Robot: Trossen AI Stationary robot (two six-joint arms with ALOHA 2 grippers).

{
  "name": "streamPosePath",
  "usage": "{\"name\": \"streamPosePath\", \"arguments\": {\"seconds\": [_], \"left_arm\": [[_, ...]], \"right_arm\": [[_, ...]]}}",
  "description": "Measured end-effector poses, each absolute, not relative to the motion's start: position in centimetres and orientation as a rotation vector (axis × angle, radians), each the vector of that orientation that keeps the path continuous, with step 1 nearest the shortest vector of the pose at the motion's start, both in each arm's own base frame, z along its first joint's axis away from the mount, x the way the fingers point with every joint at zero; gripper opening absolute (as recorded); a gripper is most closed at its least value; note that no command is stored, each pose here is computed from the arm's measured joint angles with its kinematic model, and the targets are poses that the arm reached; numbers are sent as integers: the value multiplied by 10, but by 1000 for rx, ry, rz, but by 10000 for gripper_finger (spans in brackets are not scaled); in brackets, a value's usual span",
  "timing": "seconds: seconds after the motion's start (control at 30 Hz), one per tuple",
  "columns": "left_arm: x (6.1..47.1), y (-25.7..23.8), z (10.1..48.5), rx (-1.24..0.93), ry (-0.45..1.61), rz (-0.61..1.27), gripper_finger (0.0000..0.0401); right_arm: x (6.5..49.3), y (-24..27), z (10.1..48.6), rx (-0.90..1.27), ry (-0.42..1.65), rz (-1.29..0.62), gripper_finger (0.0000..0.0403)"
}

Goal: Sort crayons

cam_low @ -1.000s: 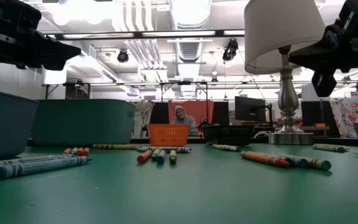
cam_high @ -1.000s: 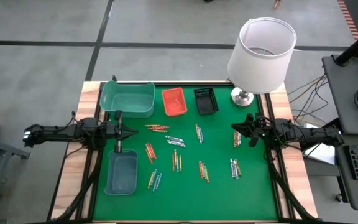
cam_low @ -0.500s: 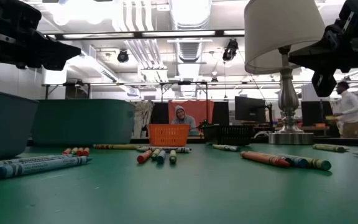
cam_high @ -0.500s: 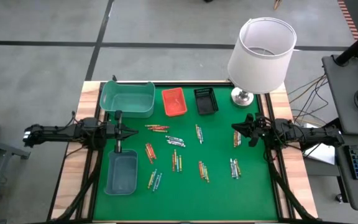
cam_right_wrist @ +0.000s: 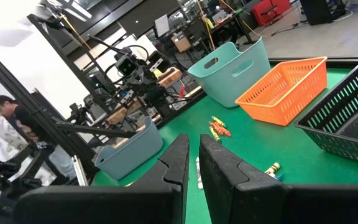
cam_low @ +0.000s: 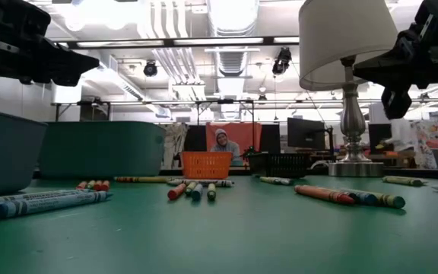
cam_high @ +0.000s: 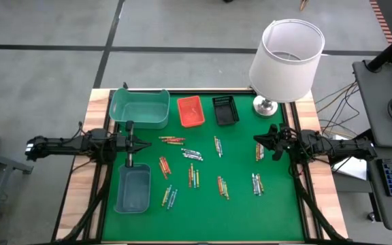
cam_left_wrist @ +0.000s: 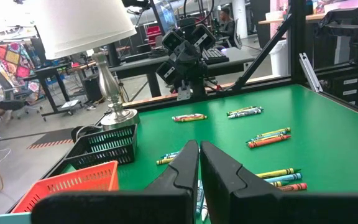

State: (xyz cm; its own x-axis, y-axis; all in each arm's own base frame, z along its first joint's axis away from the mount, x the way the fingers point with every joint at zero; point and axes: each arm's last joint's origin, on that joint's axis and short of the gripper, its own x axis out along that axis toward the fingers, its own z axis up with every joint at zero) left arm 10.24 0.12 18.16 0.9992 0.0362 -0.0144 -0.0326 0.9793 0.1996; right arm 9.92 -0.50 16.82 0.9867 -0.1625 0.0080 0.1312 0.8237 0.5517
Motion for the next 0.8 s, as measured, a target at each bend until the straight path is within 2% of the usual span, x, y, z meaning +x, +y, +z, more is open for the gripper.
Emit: {"name": "streamPosePath", "arguments": {"seconds": [0.67,0.8], "left_arm": [[102,1,182,201,18,35,0],[102,1,184,274,-9,38,0]], "right_arm": [[99,-5,168,583,-55,-157,29],[99,-5,168,583,-55,-155,29]]}}
